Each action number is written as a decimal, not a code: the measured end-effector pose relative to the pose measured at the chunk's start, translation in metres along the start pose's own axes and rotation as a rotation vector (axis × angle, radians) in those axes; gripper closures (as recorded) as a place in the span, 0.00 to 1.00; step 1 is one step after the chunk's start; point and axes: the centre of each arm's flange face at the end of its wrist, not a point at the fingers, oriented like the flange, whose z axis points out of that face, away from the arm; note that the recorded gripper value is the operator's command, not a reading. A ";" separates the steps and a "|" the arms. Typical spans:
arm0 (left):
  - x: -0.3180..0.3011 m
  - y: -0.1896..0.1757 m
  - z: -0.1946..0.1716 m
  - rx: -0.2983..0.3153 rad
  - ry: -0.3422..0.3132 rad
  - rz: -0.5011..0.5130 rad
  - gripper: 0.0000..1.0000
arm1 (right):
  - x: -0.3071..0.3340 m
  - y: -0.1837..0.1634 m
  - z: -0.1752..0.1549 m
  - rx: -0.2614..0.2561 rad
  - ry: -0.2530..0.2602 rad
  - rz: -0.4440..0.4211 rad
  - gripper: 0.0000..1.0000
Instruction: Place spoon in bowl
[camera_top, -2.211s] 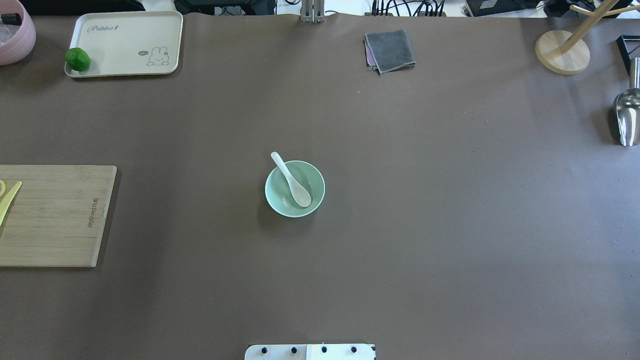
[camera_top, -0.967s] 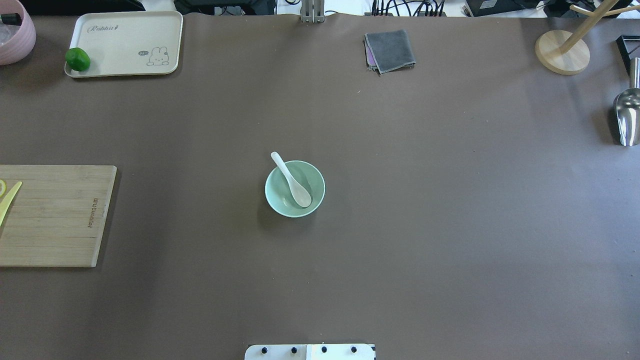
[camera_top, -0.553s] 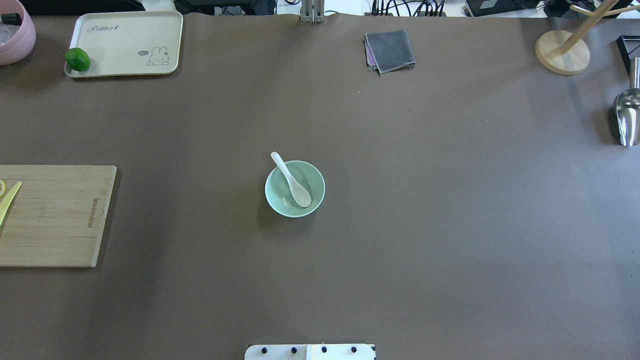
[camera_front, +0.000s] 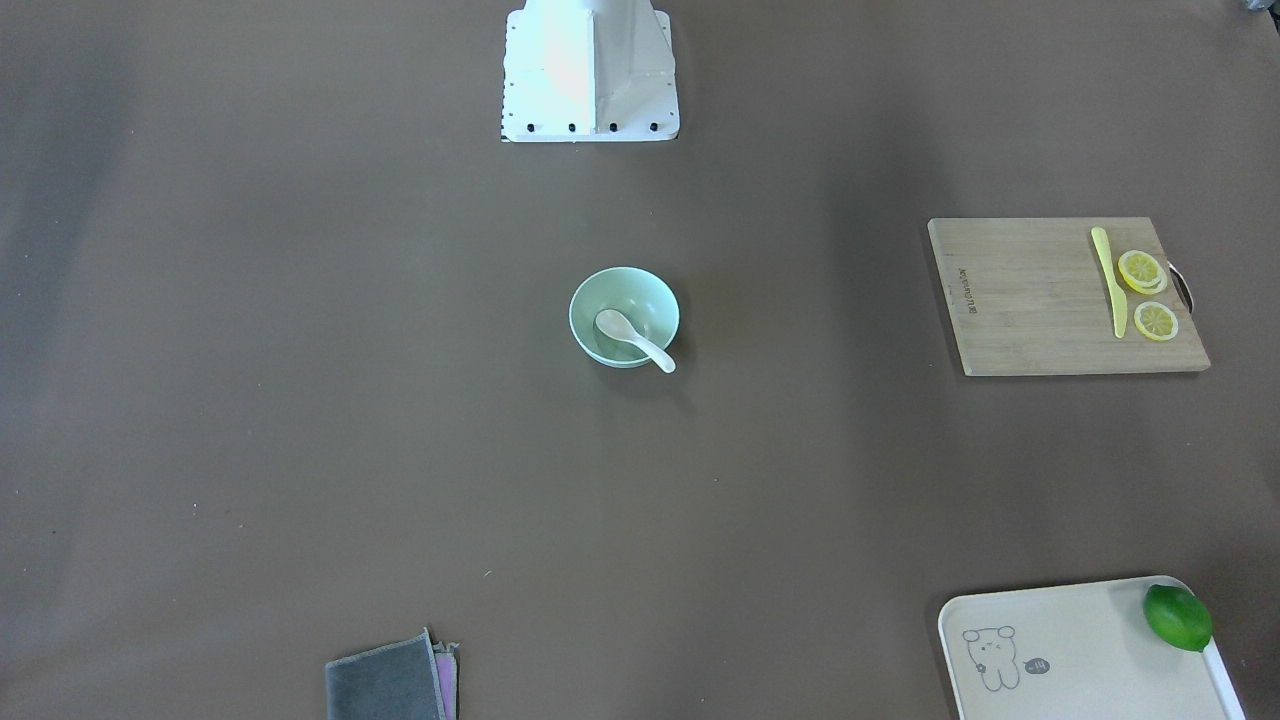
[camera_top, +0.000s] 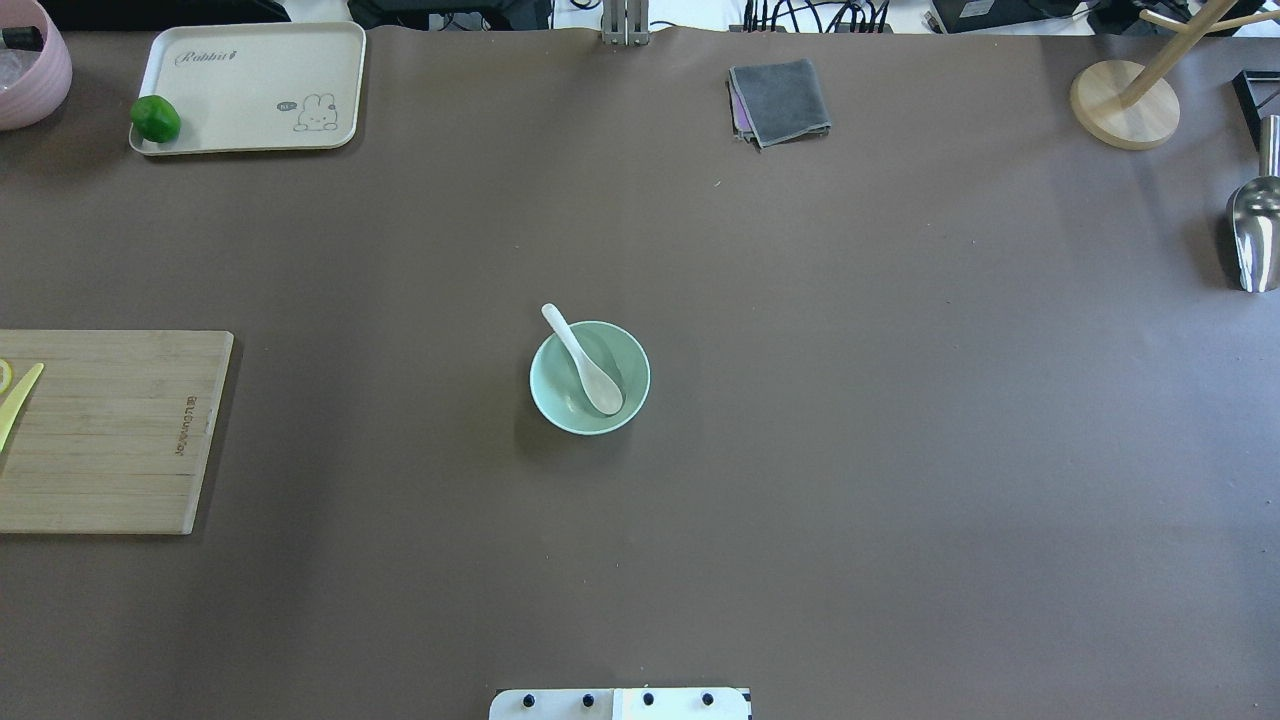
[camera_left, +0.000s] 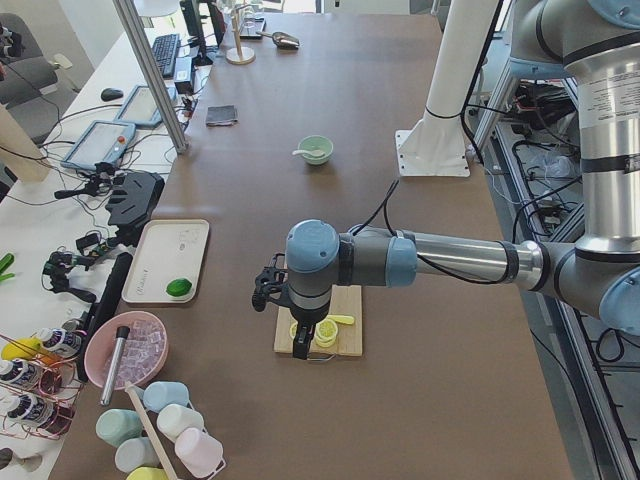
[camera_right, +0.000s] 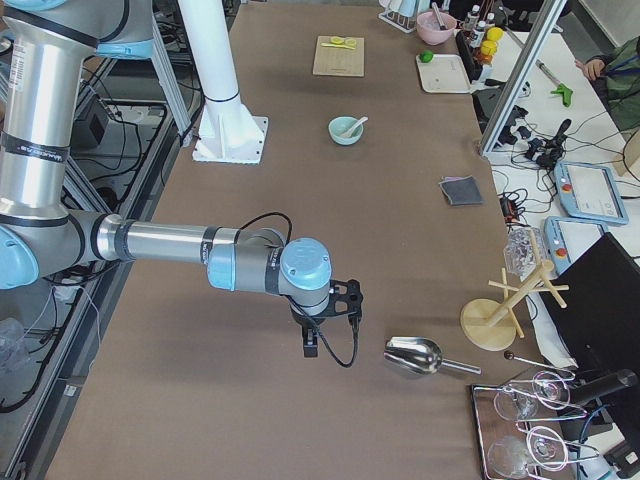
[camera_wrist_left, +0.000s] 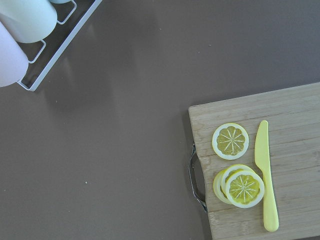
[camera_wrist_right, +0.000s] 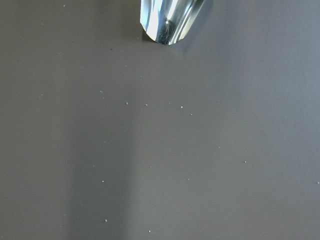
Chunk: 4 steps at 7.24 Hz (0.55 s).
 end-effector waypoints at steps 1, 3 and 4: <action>0.000 0.000 0.000 0.000 0.000 0.001 0.02 | 0.002 0.001 0.002 -0.004 -0.001 0.004 0.00; 0.001 -0.001 0.000 0.006 -0.001 0.006 0.02 | 0.005 0.003 0.005 -0.011 -0.002 0.010 0.00; 0.000 -0.001 0.000 0.008 -0.002 0.007 0.02 | 0.006 0.003 0.006 -0.013 -0.002 0.011 0.00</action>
